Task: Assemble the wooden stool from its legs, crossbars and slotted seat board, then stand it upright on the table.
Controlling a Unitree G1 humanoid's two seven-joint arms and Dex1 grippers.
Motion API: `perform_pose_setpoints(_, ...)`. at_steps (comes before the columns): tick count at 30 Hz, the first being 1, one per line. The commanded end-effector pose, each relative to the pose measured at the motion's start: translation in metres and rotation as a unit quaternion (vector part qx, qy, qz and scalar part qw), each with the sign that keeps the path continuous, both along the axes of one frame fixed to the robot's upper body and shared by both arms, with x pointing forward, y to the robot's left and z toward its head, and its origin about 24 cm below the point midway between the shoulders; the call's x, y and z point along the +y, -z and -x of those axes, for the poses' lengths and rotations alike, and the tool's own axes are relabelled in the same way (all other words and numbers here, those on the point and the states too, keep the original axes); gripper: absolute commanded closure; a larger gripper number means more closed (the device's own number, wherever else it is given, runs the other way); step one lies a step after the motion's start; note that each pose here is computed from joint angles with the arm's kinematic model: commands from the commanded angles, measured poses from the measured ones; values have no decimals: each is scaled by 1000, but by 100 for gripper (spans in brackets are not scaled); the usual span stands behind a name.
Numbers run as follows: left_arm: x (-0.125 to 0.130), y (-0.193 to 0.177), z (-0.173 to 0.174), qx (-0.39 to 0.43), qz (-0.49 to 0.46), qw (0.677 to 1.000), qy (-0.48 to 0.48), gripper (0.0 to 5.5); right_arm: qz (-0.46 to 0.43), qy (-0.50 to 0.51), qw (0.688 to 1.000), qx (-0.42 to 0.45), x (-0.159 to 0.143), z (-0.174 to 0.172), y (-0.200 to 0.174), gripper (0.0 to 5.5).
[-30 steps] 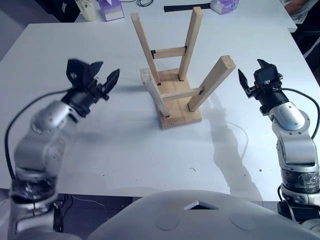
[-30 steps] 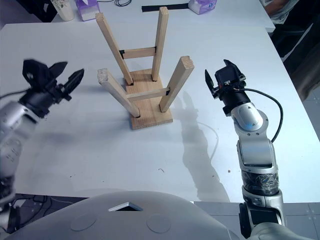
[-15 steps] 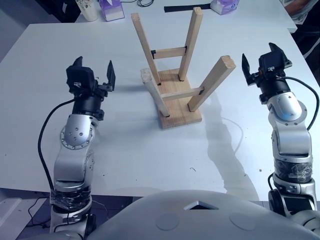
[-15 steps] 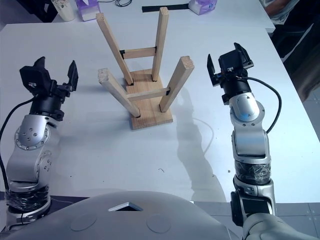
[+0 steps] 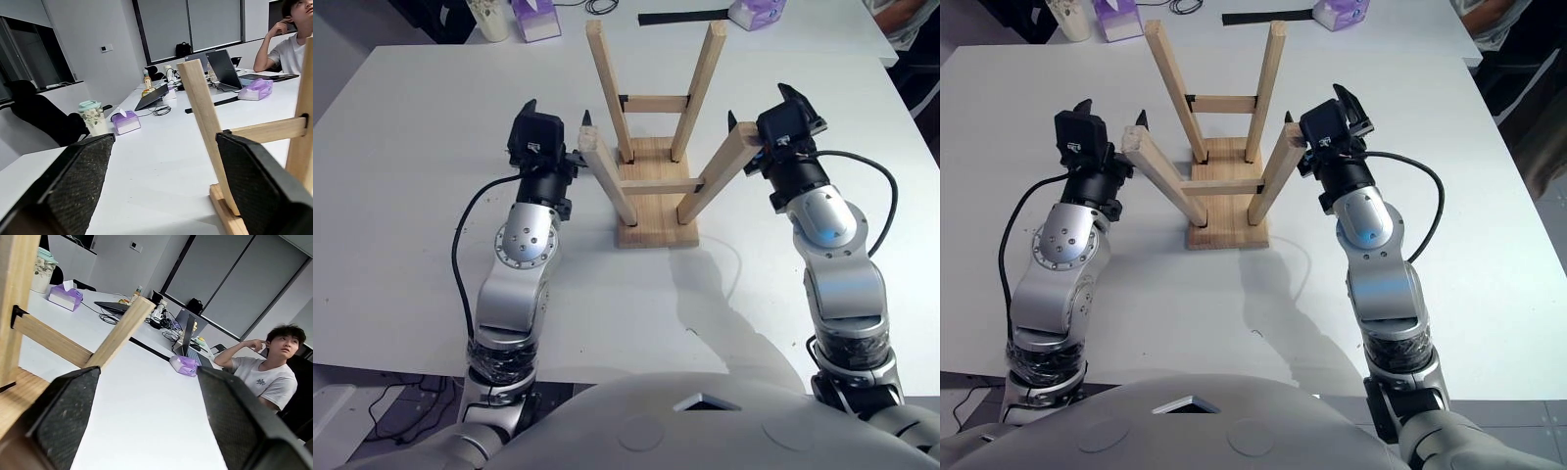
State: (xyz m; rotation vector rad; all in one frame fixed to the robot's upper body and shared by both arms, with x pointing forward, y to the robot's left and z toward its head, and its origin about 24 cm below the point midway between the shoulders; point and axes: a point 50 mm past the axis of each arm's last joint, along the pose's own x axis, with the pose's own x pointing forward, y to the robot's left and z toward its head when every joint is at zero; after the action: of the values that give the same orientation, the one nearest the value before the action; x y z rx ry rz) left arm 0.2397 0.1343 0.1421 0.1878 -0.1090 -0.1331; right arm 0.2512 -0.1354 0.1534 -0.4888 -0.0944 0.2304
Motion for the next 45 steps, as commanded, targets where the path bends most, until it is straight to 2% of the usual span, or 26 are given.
perform_pose_setpoints(1, -17, 21, 9, 60, 5, 989, 132, 165, 6, -36, 998, 60, -4, -6, 25, 187)
perform_pose_setpoints(6, -34, 10, 17, 33, 19, 972, 232, 165, 24, -8, 997, 74, -24, -19, 41, 187)
perform_pose_setpoints(12, -80, 1, 21, 23, 64, 939, 336, 165, 39, 19, 995, 93, -42, -32, 61, 187)
perform_pose_setpoints(15, -99, 3, 24, 48, 93, 919, 380, 165, 46, 27, 994, 96, -51, -35, 64, 187)
perform_pose_setpoints(18, -101, 10, 30, 67, 80, 911, 399, 165, 57, 31, 994, 90, -58, -37, 62, 187)
perform_pose_setpoints(24, -63, 10, 42, 75, 72, 916, 386, 165, 76, 63, 990, 104, -88, -19, 66, 187)
perform_pose_setpoints(25, -57, 9, 45, 78, 78, 915, 388, 186, 77, 66, 989, 108, -91, -14, 68, 184)
perform_pose_setpoints(27, -43, 6, 56, 91, 105, 902, 409, 205, 73, 68, 988, 117, -95, -6, 70, 209)
perform_pose_setpoints(30, -25, 4, 60, 101, 118, 903, 401, 246, 71, 66, 987, 130, -97, 3, 74, 255)
perform_pose_setpoints(35, 4, 2, 74, 118, 129, 900, 398, 247, 89, -1, 975, 204, -94, 29, 85, 262)
perform_pose_setpoints(39, 40, 12, 96, 183, 102, 881, 423, 247, 106, -86, 954, 265, -89, 58, 85, 262)
perform_pose_setpoints(41, 70, 14, 101, 207, 74, 882, 417, 247, 103, -120, 945, 287, -86, 69, 80, 262)
perform_pose_setpoints(42, 87, 12, 101, 212, 69, 887, 405, 247, 101, -138, 940, 295, -83, 73, 78, 262)
perform_pose_setpoints(45, 131, 9, 72, 177, 23, 932, 316, 247, 85, -190, 924, 320, -71, 85, 75, 262)
